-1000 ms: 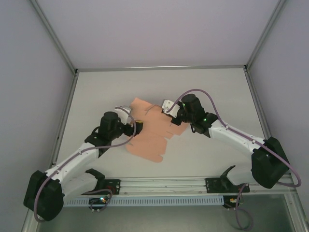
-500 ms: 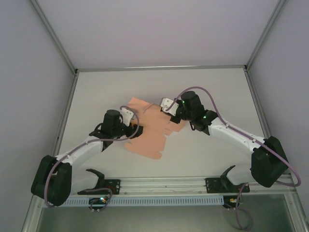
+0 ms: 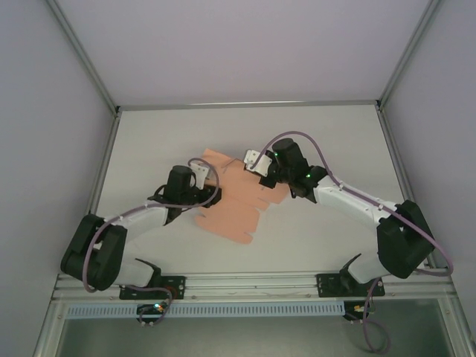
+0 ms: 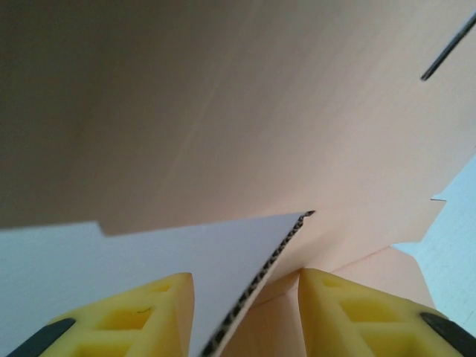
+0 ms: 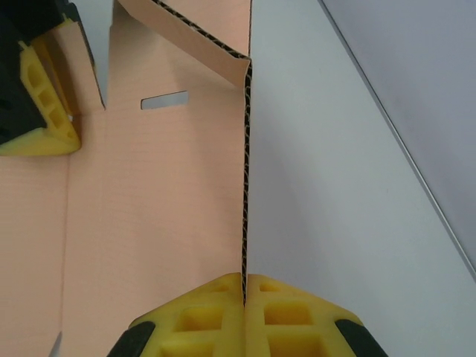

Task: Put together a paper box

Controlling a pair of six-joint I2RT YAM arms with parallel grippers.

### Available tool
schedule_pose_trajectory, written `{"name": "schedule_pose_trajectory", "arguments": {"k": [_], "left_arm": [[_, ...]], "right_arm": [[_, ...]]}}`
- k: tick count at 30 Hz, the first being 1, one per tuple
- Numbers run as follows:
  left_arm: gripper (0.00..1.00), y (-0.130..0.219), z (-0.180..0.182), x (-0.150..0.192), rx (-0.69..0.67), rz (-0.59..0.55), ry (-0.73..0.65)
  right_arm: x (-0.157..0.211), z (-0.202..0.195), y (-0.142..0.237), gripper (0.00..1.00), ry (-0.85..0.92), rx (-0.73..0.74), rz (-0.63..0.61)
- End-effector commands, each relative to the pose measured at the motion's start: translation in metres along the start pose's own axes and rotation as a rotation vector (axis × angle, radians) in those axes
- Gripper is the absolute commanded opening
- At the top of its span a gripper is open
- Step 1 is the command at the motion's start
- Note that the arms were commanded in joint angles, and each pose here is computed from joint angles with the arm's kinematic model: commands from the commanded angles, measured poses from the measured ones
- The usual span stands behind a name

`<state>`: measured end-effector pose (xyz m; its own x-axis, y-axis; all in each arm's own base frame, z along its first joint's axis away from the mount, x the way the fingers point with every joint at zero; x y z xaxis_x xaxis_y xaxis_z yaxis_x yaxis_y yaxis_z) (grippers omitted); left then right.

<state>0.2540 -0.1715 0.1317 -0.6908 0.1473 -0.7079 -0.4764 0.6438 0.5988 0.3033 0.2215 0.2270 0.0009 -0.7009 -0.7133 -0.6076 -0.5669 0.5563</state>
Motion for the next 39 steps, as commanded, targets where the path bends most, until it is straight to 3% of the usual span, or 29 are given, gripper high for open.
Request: {"name": "schedule_pose_trajectory", "arguments": {"k": [1, 3, 6, 10, 17, 22, 29, 35, 39], "left_arm": [[0.40, 0.000, -0.016, -0.026, 0.054, -0.076, -0.069], [0.42, 0.001, -0.014, -0.024, 0.024, -0.056, -0.087], [0.55, 0.007, -0.015, -0.021, 0.013, -0.025, -0.119], [0.60, 0.019, -0.011, -0.019, -0.033, -0.027, -0.151], [0.57, 0.024, -0.017, -0.020, 0.040, -0.041, -0.188], [0.45, 0.015, -0.019, -0.017, 0.075, 0.008, -0.178], [0.32, -0.004, -0.011, -0.024, -0.122, 0.032, -0.123], [0.30, -0.029, -0.004, -0.021, -0.172, 0.076, -0.011], [0.30, -0.044, -0.009, -0.015, -0.186, 0.100, -0.016]], "right_arm": [[-0.001, 0.024, -0.007, 0.00, 0.033, -0.133, 0.003], [0.000, 0.024, -0.006, 0.00, 0.045, -0.135, 0.008], [0.000, 0.022, -0.002, 0.00, 0.056, -0.138, 0.007], [0.000, 0.020, 0.002, 0.00, 0.056, -0.159, 0.002], [-0.005, 0.017, 0.002, 0.00, 0.049, -0.169, -0.017], [-0.009, 0.013, 0.002, 0.00, 0.050, -0.155, -0.024], [-0.016, 0.022, 0.001, 0.00, 0.067, -0.164, -0.024], [-0.023, 0.035, -0.004, 0.00, 0.112, -0.093, -0.004], [-0.024, 0.036, -0.010, 0.00, 0.081, -0.031, 0.035]]}}
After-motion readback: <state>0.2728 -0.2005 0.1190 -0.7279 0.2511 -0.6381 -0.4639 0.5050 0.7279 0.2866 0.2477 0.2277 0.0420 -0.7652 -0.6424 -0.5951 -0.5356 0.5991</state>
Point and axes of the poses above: each hand's point on the last joint's axis, 136 mm out from that joint toward the fingers, its own y axis back along the fingers, its own z axis along the line the jaws close on, x = y × z, the point moved 8 cm from there along y, back along the fingers, and after that the axes turned 2 degrees about -y, right-handed, at the moved point
